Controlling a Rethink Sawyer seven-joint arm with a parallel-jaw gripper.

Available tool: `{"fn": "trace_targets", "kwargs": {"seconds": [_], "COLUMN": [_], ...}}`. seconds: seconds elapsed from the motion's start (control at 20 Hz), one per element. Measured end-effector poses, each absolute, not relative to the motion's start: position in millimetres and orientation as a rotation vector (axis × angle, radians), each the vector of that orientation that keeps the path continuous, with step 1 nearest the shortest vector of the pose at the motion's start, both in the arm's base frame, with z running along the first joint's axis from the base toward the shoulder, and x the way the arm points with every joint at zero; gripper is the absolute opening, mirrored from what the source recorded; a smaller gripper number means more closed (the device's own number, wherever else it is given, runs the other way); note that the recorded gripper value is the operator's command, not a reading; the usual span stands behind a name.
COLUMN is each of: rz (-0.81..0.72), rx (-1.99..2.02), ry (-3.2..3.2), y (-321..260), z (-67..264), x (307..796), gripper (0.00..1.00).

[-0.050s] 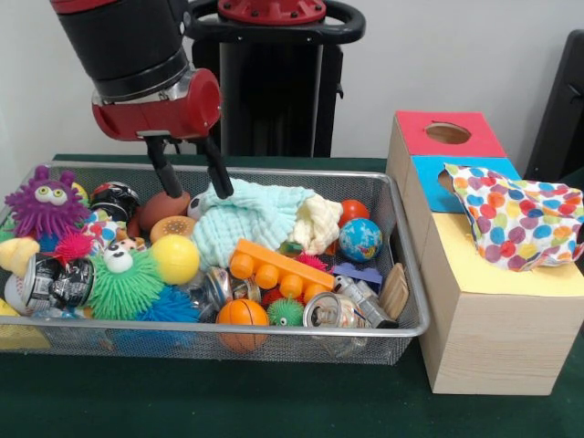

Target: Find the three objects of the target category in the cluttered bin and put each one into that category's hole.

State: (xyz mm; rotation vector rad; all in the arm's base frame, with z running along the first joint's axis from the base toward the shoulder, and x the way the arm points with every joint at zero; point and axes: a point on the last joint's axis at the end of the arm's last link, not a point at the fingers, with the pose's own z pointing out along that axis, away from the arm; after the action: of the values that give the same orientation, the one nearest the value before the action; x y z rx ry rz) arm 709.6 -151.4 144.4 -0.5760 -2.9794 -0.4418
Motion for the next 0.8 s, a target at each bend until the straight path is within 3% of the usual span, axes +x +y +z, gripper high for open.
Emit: {"fn": "trace_targets", "kwargs": {"seconds": [0.8], "rz": [-0.484], "rx": [-0.327], "ry": [-3.016], "y": [-237.5], "z": [177.6], "x": [714.2], "gripper": [1.0]}}
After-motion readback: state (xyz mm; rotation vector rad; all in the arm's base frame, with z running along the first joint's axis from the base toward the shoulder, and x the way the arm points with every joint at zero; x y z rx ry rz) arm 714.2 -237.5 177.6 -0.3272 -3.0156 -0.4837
